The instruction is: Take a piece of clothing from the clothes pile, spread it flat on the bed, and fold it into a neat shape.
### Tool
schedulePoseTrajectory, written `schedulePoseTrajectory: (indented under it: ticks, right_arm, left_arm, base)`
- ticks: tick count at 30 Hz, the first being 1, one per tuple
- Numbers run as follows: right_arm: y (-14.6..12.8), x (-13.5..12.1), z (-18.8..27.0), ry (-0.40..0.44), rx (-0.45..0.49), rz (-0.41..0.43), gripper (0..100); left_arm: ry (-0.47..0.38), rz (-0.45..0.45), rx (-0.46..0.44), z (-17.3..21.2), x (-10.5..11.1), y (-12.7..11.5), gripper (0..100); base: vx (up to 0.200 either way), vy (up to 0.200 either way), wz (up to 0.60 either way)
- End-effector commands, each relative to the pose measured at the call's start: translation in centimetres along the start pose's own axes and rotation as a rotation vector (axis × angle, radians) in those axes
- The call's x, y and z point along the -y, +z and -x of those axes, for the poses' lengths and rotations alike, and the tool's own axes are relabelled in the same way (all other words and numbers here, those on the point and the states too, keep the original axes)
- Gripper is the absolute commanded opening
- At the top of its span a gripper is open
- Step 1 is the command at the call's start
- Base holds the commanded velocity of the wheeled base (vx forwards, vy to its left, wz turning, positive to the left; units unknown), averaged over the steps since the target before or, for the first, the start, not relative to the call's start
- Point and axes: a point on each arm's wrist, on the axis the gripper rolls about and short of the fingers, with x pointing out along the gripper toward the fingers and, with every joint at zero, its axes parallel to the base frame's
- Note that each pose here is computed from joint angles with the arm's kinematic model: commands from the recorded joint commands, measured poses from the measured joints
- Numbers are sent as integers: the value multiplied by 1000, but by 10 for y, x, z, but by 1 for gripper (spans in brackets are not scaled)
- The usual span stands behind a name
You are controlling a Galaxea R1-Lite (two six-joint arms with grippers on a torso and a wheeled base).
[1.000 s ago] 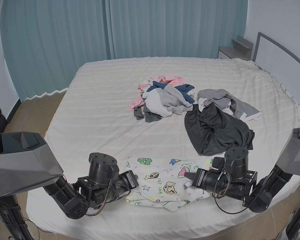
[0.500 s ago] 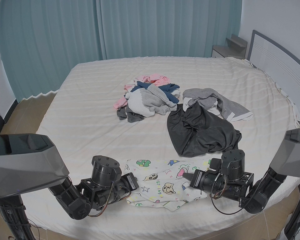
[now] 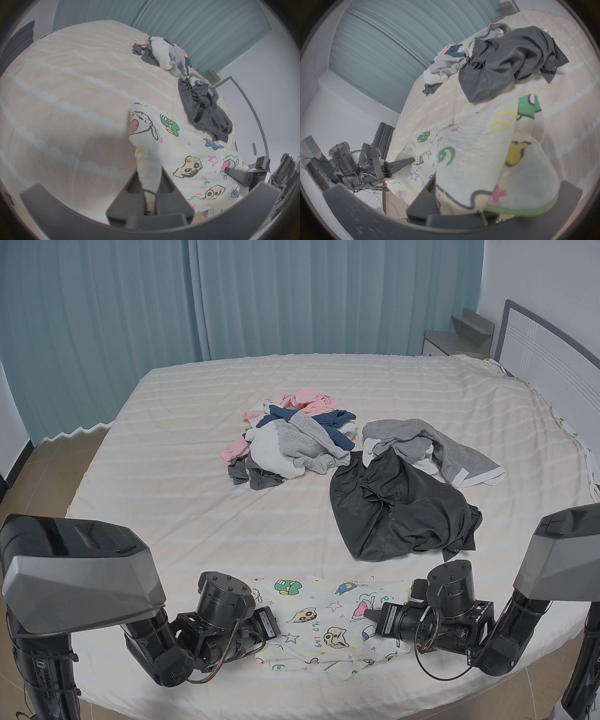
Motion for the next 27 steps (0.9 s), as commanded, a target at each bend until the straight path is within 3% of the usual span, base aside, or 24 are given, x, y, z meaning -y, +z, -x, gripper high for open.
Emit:
schedulePoseTrajectory:
  ticks: [1,8,23,24,25,26,27]
  right_arm:
    - [-14,13,-8,-52,-55,14,0]
    - [-24,27,-20,-117,-59,28,0]
    - [-31,38,-23,-149,-72,51,0]
    - [-31,38,-23,-149,-72,51,100]
    - [-31,38,-23,-150,-72,50,100]
    - [-31,38,-23,-152,-71,50,100]
    - [-30,38,-23,-148,-69,50,100]
  left_arm:
    - [53,-9,-48,-8,-12,-14,0]
    - [97,-14,-86,-20,-23,-25,0]
    - [98,-14,-87,-20,-24,-26,0]
    - [98,-14,-87,-20,-24,-26,0]
    - [98,-14,-87,-20,-24,-26,0]
    - [97,-14,-86,-20,-24,-26,100]
    - [98,-14,-85,-19,-24,-25,100]
  base:
    - [0,0,0]
    - [0,0,0]
    - [0,0,0]
    - [0,0,0]
    - [0,0,0]
    - [0,0,0]
    - [0,0,0]
